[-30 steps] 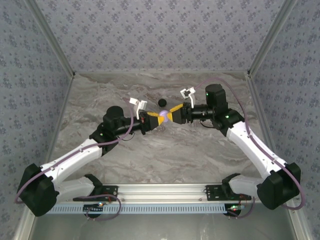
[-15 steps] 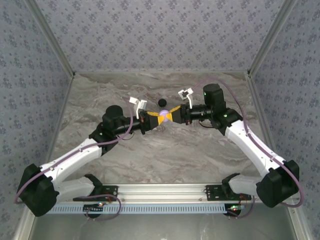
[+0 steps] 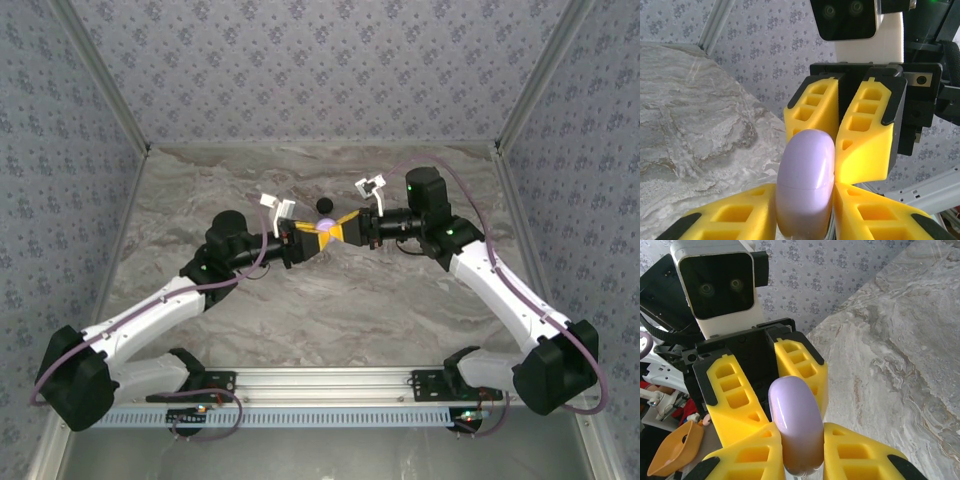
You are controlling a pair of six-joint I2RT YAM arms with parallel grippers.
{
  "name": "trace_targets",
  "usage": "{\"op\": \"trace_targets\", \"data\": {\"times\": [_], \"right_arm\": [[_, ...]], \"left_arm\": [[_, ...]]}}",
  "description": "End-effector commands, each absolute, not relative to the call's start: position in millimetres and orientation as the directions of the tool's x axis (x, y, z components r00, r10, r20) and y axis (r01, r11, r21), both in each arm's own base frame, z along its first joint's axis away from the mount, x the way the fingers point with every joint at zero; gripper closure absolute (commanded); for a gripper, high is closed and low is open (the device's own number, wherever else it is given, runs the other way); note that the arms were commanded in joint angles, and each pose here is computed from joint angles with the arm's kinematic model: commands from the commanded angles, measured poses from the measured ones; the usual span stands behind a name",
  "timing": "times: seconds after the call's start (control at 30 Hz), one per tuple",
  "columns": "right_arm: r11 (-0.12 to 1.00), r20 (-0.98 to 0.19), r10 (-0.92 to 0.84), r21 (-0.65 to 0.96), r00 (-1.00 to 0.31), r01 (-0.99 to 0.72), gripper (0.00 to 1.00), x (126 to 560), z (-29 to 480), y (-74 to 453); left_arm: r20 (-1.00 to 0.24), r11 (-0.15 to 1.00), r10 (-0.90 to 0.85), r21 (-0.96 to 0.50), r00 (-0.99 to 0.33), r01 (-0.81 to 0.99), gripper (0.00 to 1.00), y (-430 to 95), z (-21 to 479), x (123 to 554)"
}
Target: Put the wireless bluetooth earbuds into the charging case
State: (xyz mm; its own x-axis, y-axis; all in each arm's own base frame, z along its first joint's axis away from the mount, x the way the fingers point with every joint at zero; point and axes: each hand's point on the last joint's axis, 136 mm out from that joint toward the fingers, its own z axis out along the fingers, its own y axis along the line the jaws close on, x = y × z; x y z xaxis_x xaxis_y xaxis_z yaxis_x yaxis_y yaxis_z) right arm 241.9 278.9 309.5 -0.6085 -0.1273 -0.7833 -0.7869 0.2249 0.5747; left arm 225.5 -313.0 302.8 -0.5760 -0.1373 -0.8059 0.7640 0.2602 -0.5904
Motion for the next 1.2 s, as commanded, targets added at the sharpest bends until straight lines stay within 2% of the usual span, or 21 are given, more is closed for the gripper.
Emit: {"op": "trace_targets", "data": {"times": [0.0,0.37,0.57,0.67,0.77,0.9,1.03,1.17], "right_arm": [[0.187,-0.806,-0.113,0.558,-0.581,-0.809,0.81,240,327,283],[0.19,-0.803,-0.106,0.563,-0.587,-0.804,0.81,240,327,283],[0.191,-0.804,-0.104,0.562,-0.586,-0.805,0.79,239,328,283],[0.241,-0.802,-0.106,0.553,-0.588,-0.798,0.67,241,325,278],[0.35,-0.807,-0.109,0.515,-0.58,-0.782,0.53,247,318,267],[0.469,-0.808,-0.128,0.461,-0.575,-0.753,0.5,252,312,251],[0.482,-0.8,-0.163,0.446,-0.578,-0.754,0.48,247,308,248],[0.465,-0.797,-0.18,0.447,-0.577,-0.764,0.47,243,306,250]], "left_arm": [[-0.822,0.216,-0.155,-0.569,-0.548,0.793,0.67,-317,323,223],[-0.818,0.219,-0.159,-0.576,-0.553,0.788,0.67,-318,320,225],[-0.815,0.221,-0.159,-0.58,-0.557,0.784,0.88,-319,318,226],[-0.817,0.249,-0.159,-0.577,-0.554,0.778,0.91,-317,315,229],[-0.832,0.291,-0.144,-0.553,-0.536,0.781,0.94,-314,312,231],[-0.884,0.347,-0.116,-0.463,-0.453,0.815,0.97,-309,308,235],[-0.954,0.328,-0.096,-0.3,-0.285,0.896,0.93,-308,310,229],[-0.979,0.324,-0.03,-0.201,-0.203,0.925,0.92,-310,302,227]]}}
